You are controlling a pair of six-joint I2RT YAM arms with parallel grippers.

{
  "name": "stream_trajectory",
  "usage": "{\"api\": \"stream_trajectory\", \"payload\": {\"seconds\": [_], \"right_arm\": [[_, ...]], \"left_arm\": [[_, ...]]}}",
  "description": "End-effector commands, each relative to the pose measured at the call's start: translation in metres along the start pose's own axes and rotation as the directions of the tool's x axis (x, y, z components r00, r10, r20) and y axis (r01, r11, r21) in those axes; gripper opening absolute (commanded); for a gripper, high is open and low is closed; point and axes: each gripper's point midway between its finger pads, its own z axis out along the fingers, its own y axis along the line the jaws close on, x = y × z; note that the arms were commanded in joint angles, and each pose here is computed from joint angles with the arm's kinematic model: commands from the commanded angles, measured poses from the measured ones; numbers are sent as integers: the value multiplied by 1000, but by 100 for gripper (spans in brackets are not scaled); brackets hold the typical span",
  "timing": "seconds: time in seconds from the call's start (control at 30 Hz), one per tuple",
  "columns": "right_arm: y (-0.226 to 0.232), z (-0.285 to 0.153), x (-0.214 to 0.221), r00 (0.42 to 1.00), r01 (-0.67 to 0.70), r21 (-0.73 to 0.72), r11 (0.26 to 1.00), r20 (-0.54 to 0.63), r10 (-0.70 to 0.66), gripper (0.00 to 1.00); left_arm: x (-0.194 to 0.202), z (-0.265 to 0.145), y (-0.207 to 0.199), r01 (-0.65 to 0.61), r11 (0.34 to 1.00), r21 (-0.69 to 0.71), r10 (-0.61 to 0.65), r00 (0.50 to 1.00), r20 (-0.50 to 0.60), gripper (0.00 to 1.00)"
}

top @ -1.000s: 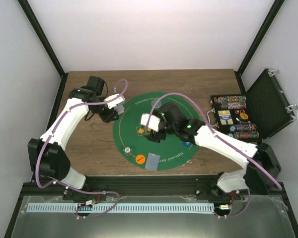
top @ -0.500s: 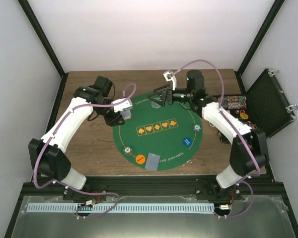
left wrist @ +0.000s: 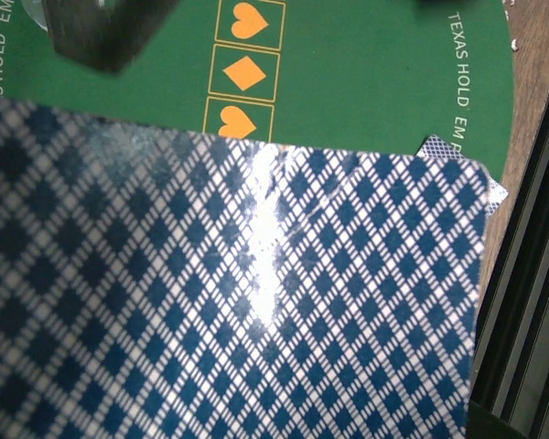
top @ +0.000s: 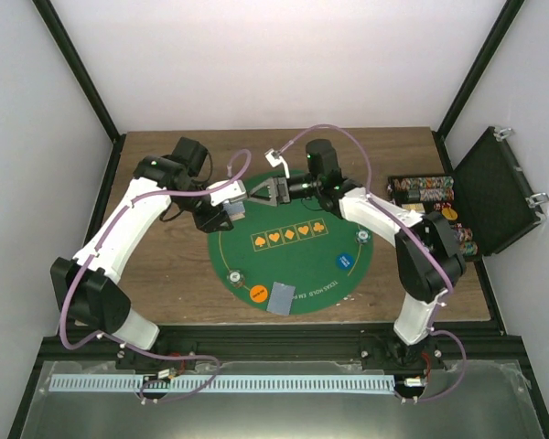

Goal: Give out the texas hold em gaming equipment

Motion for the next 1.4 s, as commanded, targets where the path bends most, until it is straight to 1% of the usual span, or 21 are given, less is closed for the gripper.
{"api": "stream_trajectory", "payload": {"seconds": [0.0,0.2,0.33,0.5,0.6,0.7,0.87,1.03,1.07,1.1,1.17,1.37], "right_arm": [[21,19,-14,999,34,-83,996,-10,-35,88],[19,36,-15,999,29,-87,996,-22,-31,87],[11,47,-13,999,10,-60,998,-34,-12,87],[0,46,-8,999,-4,6,1000,-38,4,83],[-3,40,-12,1000,10,65,998,-21,-8,75],[-8,30,-15,1000,2,124,992,3,-2,71],[-7,24,-15,1000,18,167,986,2,-19,66],[-3,21,-16,999,32,180,983,-5,-31,57],[-1,20,-16,999,36,178,983,-6,-36,53],[1,20,-16,999,40,174,984,-8,-39,46],[5,20,-17,999,47,166,985,-10,-46,39],[8,18,-19,999,55,174,983,-13,-53,26]], "left_arm": [[-9,-4,-2,-6,1000,10,5,999,32,49],[-9,-4,-2,-6,1000,8,5,999,35,49],[-12,-5,0,-3,1000,-1,3,999,44,48],[-15,-5,4,4,1000,-18,-3,999,52,46],[-14,-4,7,10,1000,-29,-9,999,48,46],[-12,-2,9,10,999,-36,-8,999,40,45],[-7,2,12,11,999,-48,-10,1000,20,45],[-5,3,13,9,999,-53,-8,1000,12,45],[-5,3,13,10,998,-54,-9,1000,11,45],[-4,4,13,10,998,-55,-10,1000,9,45],[-3,5,14,11,998,-58,-11,1000,4,45],[-1,7,15,17,998,-60,-18,1000,-3,45]]}}
